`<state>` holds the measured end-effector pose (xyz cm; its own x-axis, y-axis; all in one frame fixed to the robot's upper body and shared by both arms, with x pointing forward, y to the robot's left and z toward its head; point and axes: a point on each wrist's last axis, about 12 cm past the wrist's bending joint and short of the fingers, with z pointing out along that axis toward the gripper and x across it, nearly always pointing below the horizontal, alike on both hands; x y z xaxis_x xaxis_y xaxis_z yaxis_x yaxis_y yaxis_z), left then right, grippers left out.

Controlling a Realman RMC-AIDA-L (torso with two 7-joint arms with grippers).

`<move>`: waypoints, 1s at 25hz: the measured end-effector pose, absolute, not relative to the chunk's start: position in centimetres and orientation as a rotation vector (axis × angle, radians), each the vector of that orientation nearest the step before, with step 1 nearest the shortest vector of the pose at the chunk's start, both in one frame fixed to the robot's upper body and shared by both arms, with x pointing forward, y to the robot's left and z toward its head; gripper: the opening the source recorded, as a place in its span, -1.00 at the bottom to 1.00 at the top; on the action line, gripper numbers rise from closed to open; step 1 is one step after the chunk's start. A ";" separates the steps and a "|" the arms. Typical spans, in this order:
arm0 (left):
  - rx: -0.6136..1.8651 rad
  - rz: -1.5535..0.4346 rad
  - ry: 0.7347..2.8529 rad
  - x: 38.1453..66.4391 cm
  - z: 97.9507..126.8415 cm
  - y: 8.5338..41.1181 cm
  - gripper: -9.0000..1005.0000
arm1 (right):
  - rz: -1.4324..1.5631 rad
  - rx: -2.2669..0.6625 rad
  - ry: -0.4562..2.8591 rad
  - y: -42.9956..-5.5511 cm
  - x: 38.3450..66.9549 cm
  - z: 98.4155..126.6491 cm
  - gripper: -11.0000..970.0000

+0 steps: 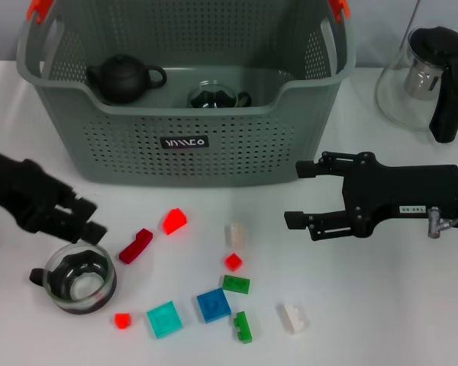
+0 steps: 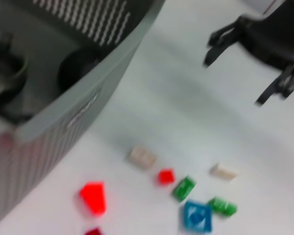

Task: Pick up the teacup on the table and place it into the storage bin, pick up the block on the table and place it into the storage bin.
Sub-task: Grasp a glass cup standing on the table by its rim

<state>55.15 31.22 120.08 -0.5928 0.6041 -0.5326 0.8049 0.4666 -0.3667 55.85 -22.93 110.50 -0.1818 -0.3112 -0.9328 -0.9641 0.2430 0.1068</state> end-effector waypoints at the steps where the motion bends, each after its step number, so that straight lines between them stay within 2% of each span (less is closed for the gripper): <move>1: 1.191 -0.838 2.414 55.1 120.0 31.3 0.04 | 0.966 -1.199 1.666 -22.9 55.8 110.5 0.88; 8: 1.161 -0.627 2.559 55.5 119.2 31.8 0.03 | 0.966 -1.200 1.666 -22.9 55.8 110.4 0.88; 17: 1.178 -0.387 2.613 56.4 116.4 29.9 0.02 | 0.968 -1.199 1.670 -22.9 55.8 110.4 0.88; 25: 1.234 -0.304 2.654 56.5 115.7 29.2 0.02 | 0.955 -1.197 1.673 -23.0 55.9 110.4 0.88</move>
<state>56.51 29.17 115.66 -0.6320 0.7284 -0.2646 0.7693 0.6308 -0.1014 55.91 -23.02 110.37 -0.1846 -0.3164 -0.9305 -0.9622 0.2510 0.1056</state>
